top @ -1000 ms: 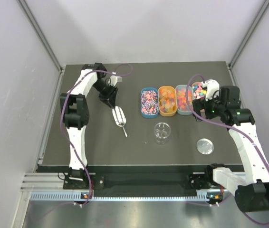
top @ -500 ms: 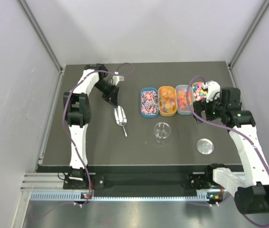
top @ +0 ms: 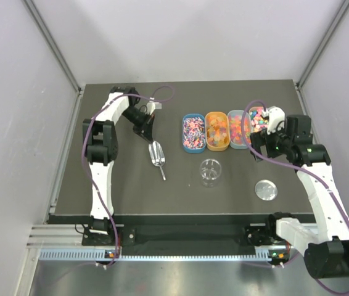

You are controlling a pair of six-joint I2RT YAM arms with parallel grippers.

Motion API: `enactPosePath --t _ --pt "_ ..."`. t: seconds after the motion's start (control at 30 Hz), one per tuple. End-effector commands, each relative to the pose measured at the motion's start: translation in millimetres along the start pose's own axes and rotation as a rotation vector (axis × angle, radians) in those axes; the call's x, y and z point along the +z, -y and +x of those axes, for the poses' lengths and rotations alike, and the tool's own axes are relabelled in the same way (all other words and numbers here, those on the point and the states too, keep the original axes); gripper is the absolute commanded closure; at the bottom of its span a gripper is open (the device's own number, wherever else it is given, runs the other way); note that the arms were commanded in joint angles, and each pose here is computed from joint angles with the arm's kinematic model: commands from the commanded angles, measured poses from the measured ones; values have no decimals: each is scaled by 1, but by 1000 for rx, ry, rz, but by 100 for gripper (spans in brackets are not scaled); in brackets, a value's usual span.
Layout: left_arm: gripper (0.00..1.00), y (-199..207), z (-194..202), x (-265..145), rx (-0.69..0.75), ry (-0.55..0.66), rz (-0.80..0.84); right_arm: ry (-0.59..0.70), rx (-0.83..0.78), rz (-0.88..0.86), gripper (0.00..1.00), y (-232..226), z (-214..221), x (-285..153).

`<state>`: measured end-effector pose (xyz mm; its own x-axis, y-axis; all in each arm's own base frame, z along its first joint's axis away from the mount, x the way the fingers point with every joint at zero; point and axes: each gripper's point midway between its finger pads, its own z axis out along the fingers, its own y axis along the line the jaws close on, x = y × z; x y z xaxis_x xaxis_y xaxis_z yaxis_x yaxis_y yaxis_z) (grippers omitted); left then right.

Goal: Pack the candies
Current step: Pick up the spatula from the center of the board.

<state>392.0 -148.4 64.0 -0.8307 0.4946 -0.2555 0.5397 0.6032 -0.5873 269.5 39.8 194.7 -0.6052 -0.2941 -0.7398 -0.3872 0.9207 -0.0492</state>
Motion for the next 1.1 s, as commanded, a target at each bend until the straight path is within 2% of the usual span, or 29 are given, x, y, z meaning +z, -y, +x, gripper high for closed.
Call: enactPosePath --t 0.0,0.1,0.2,0.23,0.4,0.53,0.6,0.63,0.67,0.7,0.73,0.77,0.8,0.87,0.9,0.93,1.0,1.07 --pt "100 35 24 -24 -47 -73 45 64 -21 14 0 4 -14 -6" --pt "100 38 19 -31 -99 -37 63 75 -22 14 0 4 -18 -8" --pt "100 46 -5 -53 -187 102 155 117 -42 3 0 3 -34 -16" --pt "100 54 -17 -66 -243 179 244 149 -56 -1 0 3 -47 -22" --pt "100 67 -35 -80 -226 257 288 239 -149 -52 0 -1 -91 -29" --pt "100 72 -52 -90 -275 328 373 314 -178 -91 6 -8 -138 -32" --pt "100 77 -64 -94 -276 375 465 310 -186 -138 7 -18 -150 -23" --pt "100 82 -70 -97 -330 381 522 323 -198 -149 7 -22 -160 -24" --pt "100 84 -82 -102 -295 427 600 305 -209 -163 7 -26 -161 -13" --pt "100 75 -87 -112 -332 455 665 303 -236 -195 7 -40 -165 -7" --pt "100 77 -95 -120 -448 422 747 308 -262 -208 7 -47 -171 -5" --pt "100 77 -101 -123 -464 409 793 273 -300 -238 5 -55 -169 10" --pt "100 69 -116 -129 -355 461 759 251 -335 -267 5 -66 -169 18" --pt "100 66 -131 -138 -397 478 735 221 -404 -329 4 -97 -175 32" --pt "100 71 -154 -160 -90 639 643 225 -421 -364 4 -117 -178 35" --pt "100 84 -158 -176 -295 597 729 247 -421 -372 3 -125 -190 33" --pt "100 84 -166 -177 -241 621 710 222 -422 -405 4 -141 -193 45" --pt "100 81 -163 -171 -272 608 723 265 -431 -417 4 -158 -211 41"
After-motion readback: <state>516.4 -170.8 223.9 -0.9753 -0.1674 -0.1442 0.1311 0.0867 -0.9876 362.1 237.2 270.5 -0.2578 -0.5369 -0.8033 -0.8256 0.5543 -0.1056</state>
